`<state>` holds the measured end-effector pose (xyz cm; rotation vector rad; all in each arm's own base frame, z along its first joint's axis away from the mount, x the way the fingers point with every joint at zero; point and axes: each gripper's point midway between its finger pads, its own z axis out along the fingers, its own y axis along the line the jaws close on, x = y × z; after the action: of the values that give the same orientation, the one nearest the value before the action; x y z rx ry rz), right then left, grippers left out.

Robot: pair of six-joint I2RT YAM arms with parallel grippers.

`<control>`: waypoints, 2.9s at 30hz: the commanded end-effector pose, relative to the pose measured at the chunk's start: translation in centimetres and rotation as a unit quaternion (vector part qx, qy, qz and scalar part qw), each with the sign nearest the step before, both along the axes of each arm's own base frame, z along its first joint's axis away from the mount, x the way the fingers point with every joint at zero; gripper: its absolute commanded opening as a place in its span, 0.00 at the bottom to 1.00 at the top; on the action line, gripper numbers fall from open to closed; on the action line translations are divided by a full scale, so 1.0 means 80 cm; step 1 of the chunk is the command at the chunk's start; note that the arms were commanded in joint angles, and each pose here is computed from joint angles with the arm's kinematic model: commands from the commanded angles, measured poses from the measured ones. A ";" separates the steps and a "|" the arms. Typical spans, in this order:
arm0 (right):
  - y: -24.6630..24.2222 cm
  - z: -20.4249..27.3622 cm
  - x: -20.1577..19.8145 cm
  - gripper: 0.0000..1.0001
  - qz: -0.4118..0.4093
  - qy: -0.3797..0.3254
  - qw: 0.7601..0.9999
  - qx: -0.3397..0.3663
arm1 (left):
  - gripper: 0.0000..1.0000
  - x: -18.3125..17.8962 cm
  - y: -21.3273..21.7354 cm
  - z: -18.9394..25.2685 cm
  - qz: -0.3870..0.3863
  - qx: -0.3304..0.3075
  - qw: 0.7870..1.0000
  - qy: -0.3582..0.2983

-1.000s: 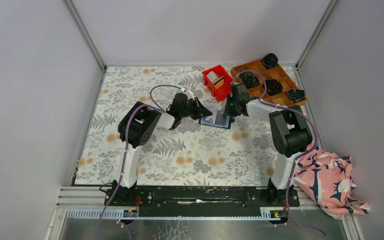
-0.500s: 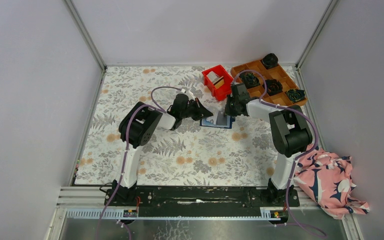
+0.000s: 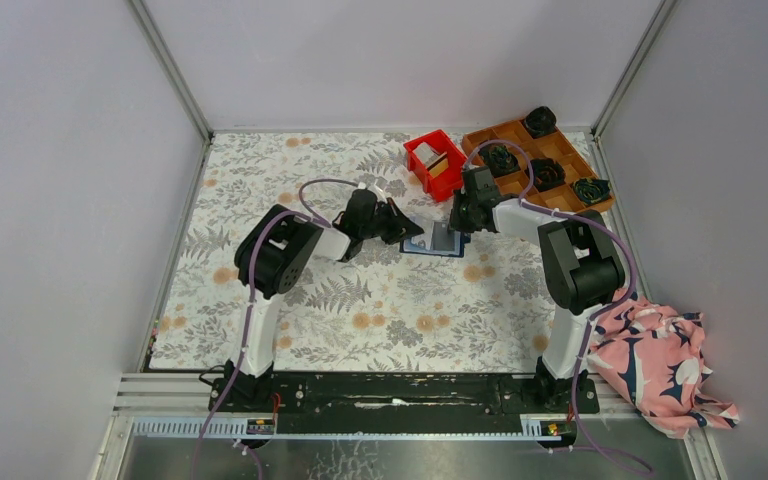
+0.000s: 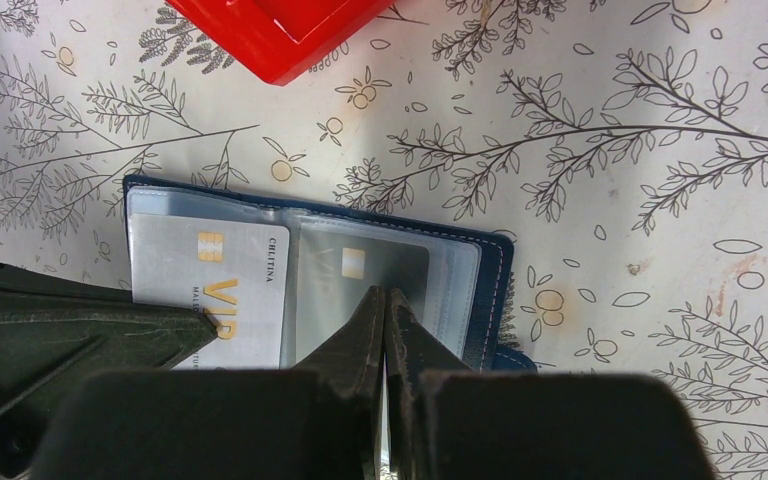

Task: Put the credit cards into the card holder
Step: Insert the credit card into the card holder.

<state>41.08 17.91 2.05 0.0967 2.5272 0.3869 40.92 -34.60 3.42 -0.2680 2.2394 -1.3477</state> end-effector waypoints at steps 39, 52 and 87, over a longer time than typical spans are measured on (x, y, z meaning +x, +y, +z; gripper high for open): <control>-0.005 -0.028 -0.020 0.00 0.006 0.034 0.999 -0.008 | 0.00 0.001 -0.026 0.012 -0.010 -0.037 0.999 -0.013; -0.006 -0.032 -0.021 0.00 0.006 0.038 0.999 -0.010 | 0.00 0.017 -0.014 0.002 -0.038 0.011 0.998 -0.050; -0.008 -0.042 -0.023 0.00 0.004 0.050 0.999 -0.018 | 0.00 0.015 -0.013 -0.002 -0.115 -0.037 0.984 -0.133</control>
<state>41.59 18.24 1.88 0.0921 2.5037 0.4083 41.76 -35.89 3.30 0.0467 2.1107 -1.4903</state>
